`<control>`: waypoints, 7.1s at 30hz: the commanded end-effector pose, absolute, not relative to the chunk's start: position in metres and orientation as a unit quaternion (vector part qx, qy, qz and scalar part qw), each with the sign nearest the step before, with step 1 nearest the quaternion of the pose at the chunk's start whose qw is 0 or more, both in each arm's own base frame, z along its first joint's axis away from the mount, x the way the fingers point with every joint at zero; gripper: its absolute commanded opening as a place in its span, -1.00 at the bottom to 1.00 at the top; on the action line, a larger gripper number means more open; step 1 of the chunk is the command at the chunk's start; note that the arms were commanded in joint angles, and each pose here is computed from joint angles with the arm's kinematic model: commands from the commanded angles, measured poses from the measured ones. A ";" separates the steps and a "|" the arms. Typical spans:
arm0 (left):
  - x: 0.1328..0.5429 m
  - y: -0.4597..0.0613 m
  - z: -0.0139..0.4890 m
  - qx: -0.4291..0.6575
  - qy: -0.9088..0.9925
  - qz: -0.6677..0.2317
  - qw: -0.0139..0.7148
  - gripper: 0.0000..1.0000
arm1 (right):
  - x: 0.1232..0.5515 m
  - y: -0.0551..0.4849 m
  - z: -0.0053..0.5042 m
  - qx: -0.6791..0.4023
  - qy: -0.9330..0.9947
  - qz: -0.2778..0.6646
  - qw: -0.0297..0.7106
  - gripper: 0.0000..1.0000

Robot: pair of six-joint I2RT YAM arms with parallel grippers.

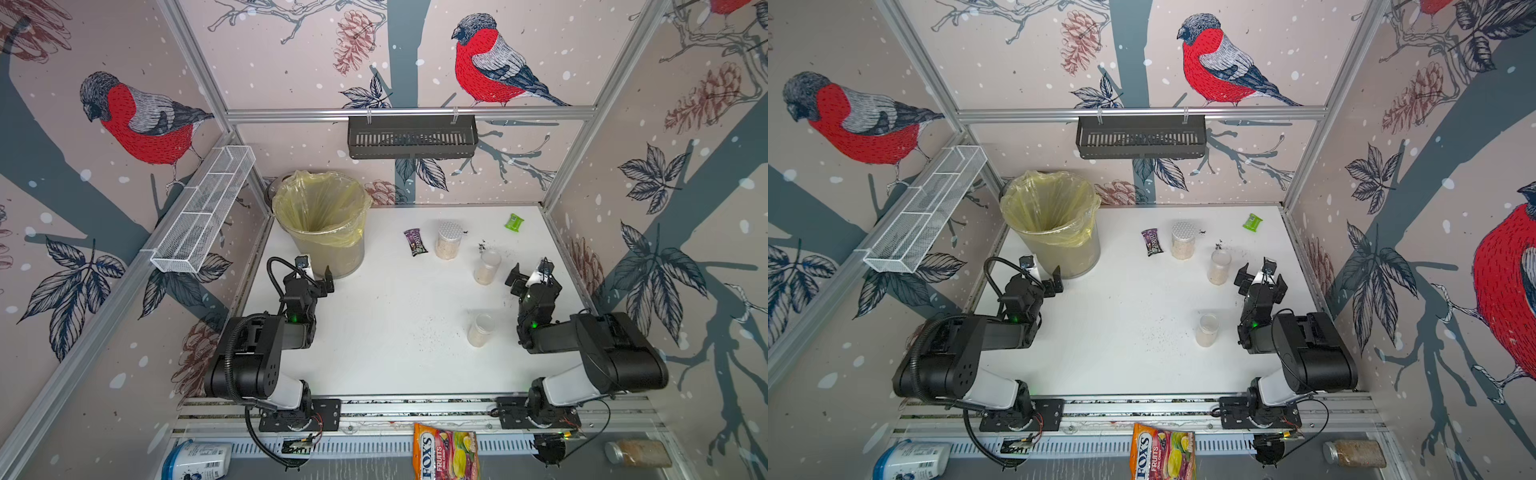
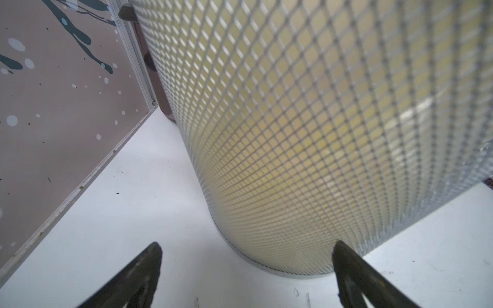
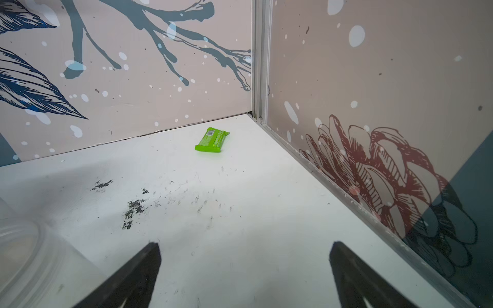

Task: Empty moldy rice from jars
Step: Pick up the jar from the center of the board.

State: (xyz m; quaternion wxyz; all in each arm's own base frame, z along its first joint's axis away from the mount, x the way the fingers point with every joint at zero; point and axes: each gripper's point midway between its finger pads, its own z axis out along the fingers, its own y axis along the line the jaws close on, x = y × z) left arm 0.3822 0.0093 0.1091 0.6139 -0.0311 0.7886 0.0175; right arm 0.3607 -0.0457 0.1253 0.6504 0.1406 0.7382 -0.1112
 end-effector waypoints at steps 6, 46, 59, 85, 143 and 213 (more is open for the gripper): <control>0.385 0.009 0.119 -0.034 0.776 0.012 0.629 0.96 | 0.361 -0.046 0.129 0.141 0.733 -0.110 0.656 1.00; 0.395 -0.001 0.128 -0.001 0.786 0.008 0.618 0.96 | 0.350 -0.044 0.140 0.141 0.717 -0.112 0.673 1.00; 0.403 -0.038 0.138 0.040 0.828 0.031 0.558 0.97 | 0.343 -0.041 0.188 0.159 0.714 -0.088 0.676 1.00; 0.287 -0.129 0.183 0.058 0.791 -0.214 0.570 0.97 | 0.333 0.071 0.222 0.084 0.851 0.065 0.515 1.00; 0.234 -0.244 0.136 0.261 0.744 -0.231 0.569 0.96 | 0.194 0.136 0.111 0.109 0.966 0.027 0.235 0.67; 0.258 -0.321 0.169 0.390 0.669 -0.207 0.598 0.96 | 0.285 0.260 0.210 -0.086 0.936 0.237 0.245 -0.05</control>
